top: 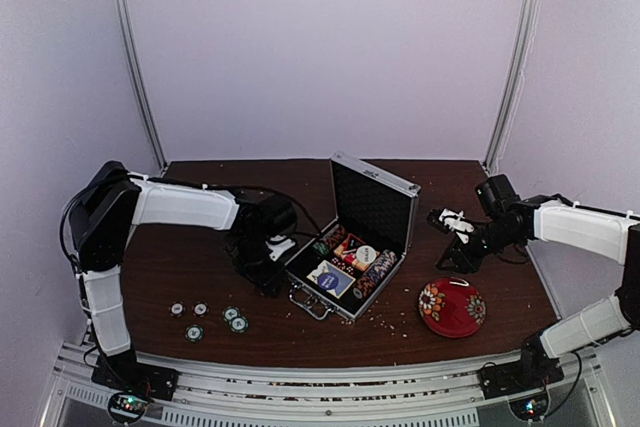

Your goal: Pack up texas hold em set

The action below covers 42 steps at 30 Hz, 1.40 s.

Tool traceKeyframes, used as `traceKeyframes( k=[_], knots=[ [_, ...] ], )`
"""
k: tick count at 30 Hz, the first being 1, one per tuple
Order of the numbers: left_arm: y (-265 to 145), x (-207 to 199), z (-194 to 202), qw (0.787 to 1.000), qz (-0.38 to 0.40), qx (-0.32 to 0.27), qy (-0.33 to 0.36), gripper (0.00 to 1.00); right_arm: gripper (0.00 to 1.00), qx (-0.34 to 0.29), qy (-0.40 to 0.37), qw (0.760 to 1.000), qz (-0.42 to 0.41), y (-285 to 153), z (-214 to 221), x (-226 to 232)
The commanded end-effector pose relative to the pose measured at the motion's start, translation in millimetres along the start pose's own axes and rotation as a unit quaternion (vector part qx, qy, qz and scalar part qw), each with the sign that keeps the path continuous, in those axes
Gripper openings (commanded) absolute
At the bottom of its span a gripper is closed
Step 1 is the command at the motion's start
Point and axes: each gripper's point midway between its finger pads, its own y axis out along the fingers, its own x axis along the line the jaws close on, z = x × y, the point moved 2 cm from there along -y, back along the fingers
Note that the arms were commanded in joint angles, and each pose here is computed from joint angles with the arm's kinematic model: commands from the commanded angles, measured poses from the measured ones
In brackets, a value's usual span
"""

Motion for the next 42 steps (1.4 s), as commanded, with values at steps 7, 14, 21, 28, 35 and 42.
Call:
traceKeyframes(
  k=[7, 14, 21, 28, 35, 42],
  knots=[
    [14.0, -2.9, 7.1, 1.000, -0.020, 0.020, 0.008, 0.54, 0.37, -0.007, -0.007, 1.000, -0.001, -2.6, -7.3, 0.0],
    [10.7, 1.3, 16.3, 0.999, -0.032, 0.035, 0.010, 0.39, 0.37, -0.010, -0.009, 1.000, 0.001, -4.4, -8.8, -0.1],
    [-11.8, 1.7, 7.1, 0.999, -0.036, 0.009, 0.022, 0.38, 0.37, -0.009, -0.010, 1.000, 0.002, -4.0, -8.1, -0.5],
    [-37.6, -1.1, 0.7, 0.999, -0.030, -0.013, 0.028, 0.37, 0.37, -0.009, -0.009, 1.000, 0.004, -4.1, -8.3, -1.2],
    [-76.9, -12.7, -20.6, 0.997, -0.008, -0.067, 0.022, 0.37, 0.37, -0.007, -0.008, 1.000, 0.003, -3.0, -7.8, -1.2],
    [-105.0, -73.9, -56.5, 0.985, 0.051, -0.143, 0.079, 0.35, 0.37, -0.008, -0.007, 1.000, 0.006, -3.9, -8.1, -1.9]
  ],
)
